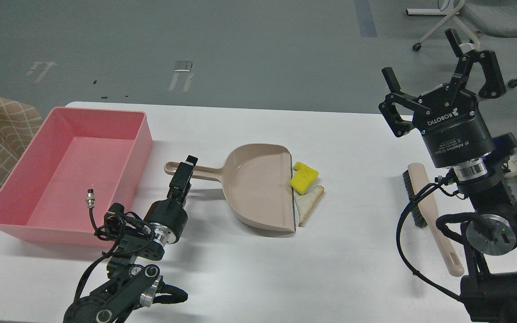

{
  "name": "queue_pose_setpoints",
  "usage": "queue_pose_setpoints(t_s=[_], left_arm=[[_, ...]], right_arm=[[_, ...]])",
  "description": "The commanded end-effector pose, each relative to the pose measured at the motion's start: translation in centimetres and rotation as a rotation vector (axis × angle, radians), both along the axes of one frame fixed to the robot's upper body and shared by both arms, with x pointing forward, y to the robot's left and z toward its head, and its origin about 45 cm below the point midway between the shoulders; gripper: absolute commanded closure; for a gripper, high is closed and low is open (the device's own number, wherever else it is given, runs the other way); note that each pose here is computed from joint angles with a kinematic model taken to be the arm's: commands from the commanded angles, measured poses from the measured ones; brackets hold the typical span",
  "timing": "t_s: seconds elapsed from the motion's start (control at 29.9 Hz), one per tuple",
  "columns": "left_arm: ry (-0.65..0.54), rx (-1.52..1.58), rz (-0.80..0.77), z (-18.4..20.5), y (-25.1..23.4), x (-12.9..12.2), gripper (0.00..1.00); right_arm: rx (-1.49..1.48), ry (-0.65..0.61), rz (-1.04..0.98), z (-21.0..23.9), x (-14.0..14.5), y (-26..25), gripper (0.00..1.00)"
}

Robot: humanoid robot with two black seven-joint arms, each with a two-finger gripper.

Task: Sweep and dump garbage into bin
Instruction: 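Grasp the beige dustpan handle with the left gripper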

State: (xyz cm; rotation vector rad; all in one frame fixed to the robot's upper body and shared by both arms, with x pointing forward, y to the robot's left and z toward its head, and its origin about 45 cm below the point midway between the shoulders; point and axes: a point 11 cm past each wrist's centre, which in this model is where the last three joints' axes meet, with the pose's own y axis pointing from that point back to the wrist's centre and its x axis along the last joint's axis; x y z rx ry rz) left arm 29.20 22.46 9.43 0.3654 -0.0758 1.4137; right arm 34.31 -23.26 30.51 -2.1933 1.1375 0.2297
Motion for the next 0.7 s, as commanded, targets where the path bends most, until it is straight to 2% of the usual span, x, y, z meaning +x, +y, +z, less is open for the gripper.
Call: queue_pose_setpoints(t_s=[0.0,0.37,0.53,0.67], left_arm=[[0.013,0.016,0.011,-0.6,0.1,0.9,0.02],[-0.018,0.02,0.009,0.4,-0.1,2.5,0.02],[-0.035,0.017,-0.002,0.3,-0.5,2.4,0.02],[-0.087,0.028,-0.074,0.4,-1.7,1.7,0.03]], right_arm=[[-0.002,0.002,0.0,0.0,0.0,0.0,0.0],[0.002,0.001,-0.016,0.0,0.2,-0.5,0.0],[0.002,0.001,-0.018,0.0,0.2,-0.6,0.0],[0.004,-0.005,-0.016,0.2,0.1,-0.5,0.0]])
